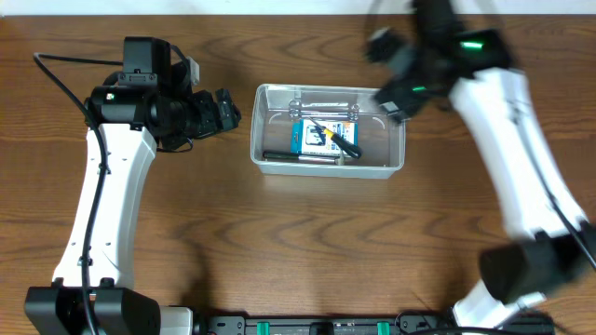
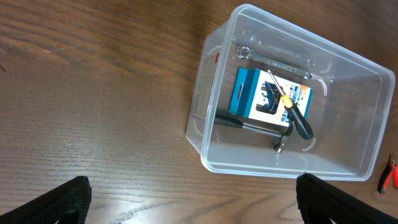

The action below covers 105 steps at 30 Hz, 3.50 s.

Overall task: Pack container
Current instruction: 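Move right gripper to the red-handled pliers and grasp them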

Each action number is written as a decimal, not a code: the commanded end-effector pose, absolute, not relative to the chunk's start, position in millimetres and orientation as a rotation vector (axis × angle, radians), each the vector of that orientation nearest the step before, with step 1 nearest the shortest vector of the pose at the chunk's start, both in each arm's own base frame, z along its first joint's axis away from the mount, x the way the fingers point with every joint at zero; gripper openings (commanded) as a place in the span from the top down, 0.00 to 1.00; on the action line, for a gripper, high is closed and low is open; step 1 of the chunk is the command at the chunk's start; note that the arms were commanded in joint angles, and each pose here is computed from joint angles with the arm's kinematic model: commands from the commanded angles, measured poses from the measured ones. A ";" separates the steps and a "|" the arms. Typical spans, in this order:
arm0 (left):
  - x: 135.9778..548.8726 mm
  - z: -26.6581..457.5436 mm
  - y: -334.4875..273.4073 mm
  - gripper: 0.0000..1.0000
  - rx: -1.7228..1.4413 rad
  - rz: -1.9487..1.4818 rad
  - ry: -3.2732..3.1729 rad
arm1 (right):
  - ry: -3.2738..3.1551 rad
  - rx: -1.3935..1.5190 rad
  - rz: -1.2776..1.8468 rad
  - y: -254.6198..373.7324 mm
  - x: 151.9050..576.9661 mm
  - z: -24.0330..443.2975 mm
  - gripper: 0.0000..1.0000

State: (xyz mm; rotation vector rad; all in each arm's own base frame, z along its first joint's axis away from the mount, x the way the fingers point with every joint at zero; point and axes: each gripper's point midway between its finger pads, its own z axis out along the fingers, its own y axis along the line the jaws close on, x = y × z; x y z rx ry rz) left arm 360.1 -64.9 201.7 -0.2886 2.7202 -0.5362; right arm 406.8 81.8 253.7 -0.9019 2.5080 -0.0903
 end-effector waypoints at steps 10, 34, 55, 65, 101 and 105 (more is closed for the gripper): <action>359.2 203.4 -64.0 0.02 -0.286 -0.524 2.716 | 2.846 0.177 -0.182 -71.2 342.8 246.8 0.16; 359.2 203.4 -64.0 0.02 -0.286 -0.524 2.716 | 2.977 0.581 -0.079 -146.1 286.1 64.9 0.09; 359.2 203.4 -64.0 0.02 -0.286 -0.524 2.716 | 2.955 0.649 -0.061 -155.2 276.6 31.0 0.10; 359.1 203.3 -64.0 0.02 -0.286 -0.524 2.717 | 2.985 0.680 -0.024 -157.8 275.4 11.4 0.08; 359.2 203.4 -64.0 0.02 -0.286 -0.524 2.716 | 3.023 0.755 0.089 -150.3 279.4 -14.2 0.99; 359.2 203.4 -64.0 0.02 -0.286 -0.524 2.716 | 3.030 0.755 0.097 -153.3 286.1 1.9 0.99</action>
